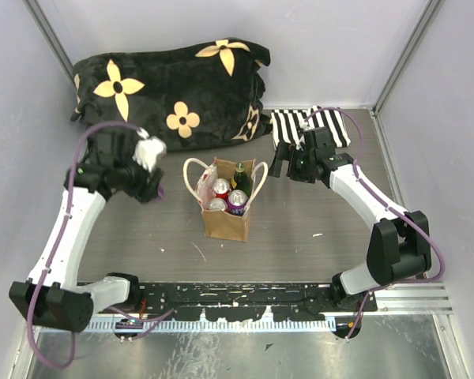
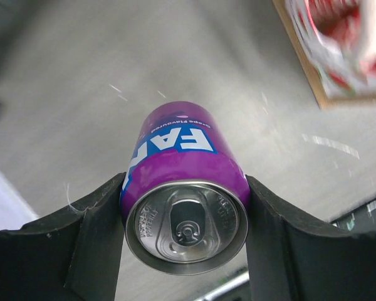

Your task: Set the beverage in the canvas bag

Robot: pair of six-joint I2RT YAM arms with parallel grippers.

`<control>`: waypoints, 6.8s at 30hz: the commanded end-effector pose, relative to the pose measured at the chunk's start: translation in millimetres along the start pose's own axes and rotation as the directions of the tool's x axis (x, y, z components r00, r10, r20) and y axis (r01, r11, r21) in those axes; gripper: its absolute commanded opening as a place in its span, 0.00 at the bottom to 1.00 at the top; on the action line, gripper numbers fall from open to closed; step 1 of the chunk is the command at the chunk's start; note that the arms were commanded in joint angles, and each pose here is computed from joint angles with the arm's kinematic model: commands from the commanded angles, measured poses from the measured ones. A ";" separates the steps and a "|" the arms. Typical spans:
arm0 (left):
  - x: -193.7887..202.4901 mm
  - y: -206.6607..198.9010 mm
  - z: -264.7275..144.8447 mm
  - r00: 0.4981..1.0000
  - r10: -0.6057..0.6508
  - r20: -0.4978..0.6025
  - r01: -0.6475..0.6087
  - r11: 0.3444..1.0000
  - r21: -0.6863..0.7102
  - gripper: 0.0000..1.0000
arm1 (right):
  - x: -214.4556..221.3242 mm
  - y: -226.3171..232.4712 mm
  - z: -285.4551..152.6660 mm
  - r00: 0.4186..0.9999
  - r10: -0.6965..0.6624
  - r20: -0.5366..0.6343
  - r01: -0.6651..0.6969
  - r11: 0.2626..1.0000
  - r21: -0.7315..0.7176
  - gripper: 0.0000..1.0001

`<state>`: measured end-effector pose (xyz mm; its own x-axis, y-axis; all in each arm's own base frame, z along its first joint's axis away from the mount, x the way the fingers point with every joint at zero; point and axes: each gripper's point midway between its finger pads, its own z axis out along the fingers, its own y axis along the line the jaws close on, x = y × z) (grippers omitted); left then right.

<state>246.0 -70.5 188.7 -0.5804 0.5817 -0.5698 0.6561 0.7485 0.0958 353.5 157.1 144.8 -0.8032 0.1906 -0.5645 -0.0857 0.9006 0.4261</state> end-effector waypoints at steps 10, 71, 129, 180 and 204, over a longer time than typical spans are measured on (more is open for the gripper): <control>-242.2 8.8 -63.4 0.874 -0.101 0.476 0.042 0.990 0.133 0.00 | -14.1 8.0 -10.3 0.998 -0.020 0.057 0.022 0.999 -0.033 1.00; -104.1 -203.5 52.2 0.930 0.340 0.140 -0.366 0.821 0.439 0.00 | -27.1 1.3 -40.4 0.985 -0.055 0.163 0.054 0.998 0.008 1.00; -95.6 -209.9 73.9 0.987 0.153 -0.053 -0.091 0.797 0.597 0.00 | -23.9 0.2 -30.8 0.991 -0.048 0.124 0.049 0.999 -0.004 1.00; -99.0 -205.1 58.0 0.984 0.174 -0.040 -0.125 0.831 0.542 0.00 | -23.6 2.2 -27.4 0.992 -0.037 0.117 0.039 0.999 -0.016 1.00; -119.1 -197.6 66.1 0.997 0.016 -0.080 0.026 0.870 0.492 0.00 | -19.1 1.7 -29.3 0.993 -0.038 0.109 0.040 0.999 -0.017 1.00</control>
<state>216.8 -296.1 170.3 -0.5744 0.6666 -0.4751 0.8177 0.4940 -0.2955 345.5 141.8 162.1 -0.7595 0.1904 -0.6220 -0.1044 0.9081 0.4054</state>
